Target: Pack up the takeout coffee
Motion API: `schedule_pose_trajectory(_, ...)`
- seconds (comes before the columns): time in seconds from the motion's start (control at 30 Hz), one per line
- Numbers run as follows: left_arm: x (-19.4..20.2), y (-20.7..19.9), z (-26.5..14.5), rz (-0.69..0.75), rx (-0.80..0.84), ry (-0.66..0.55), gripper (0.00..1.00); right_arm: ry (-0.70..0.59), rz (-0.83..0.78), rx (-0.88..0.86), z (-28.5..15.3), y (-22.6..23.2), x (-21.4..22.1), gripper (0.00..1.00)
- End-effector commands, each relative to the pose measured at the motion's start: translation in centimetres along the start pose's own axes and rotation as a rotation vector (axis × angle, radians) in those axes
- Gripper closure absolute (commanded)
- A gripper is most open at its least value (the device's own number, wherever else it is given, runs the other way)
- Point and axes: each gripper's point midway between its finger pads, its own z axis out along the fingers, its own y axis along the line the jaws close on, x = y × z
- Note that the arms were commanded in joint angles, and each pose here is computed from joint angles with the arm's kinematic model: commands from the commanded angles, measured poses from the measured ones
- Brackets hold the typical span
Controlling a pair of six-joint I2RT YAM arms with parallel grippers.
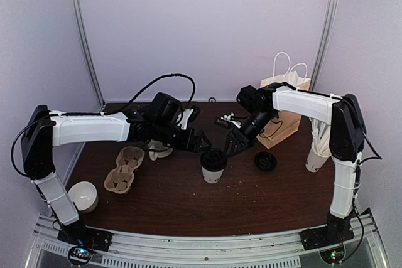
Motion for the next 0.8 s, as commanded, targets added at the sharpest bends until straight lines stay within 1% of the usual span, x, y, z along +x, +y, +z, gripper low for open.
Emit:
schedule_pose_trajectory(0.0,-0.6,-1.3,1.6,-0.006,0.102,0.018,0.22,-0.046,-0.016,0.017,-1.1,0.0,-0.1,0.42)
schedule_pose_trajectory(0.2,1.7,0.3,3.5,-0.038,0.080,0.088,0.29,-0.060,0.031,-0.017,-1.0,-1.0,-0.2,0.44)
schedule_pose_trajectory(0.3,2.5,1.0,3.8,-0.049,0.059,0.103,0.32,-0.061,0.061,-0.048,-0.6,-1.3,-0.3,0.45)
schedule_pose_trajectory(0.4,3.1,1.6,4.0,-0.064,0.040,0.112,0.33,-0.058,0.096,-0.106,0.1,-1.1,-0.4,0.46)
schedule_pose_trajectory(0.53,3.6,2.0,4.2,-0.076,0.033,0.124,0.35,-0.057,0.126,-0.204,0.8,-0.3,-0.5,0.43)
schedule_pose_trajectory(0.67,4.4,2.5,4.6,-0.092,0.027,0.155,0.36,-0.057,0.124,-0.231,1.1,0.4,-0.2,0.41)
schedule_pose_trajectory(0.77,5.0,2.8,5.0,-0.106,0.022,0.170,0.37,-0.057,0.132,-0.247,1.4,0.5,0.3,0.42)
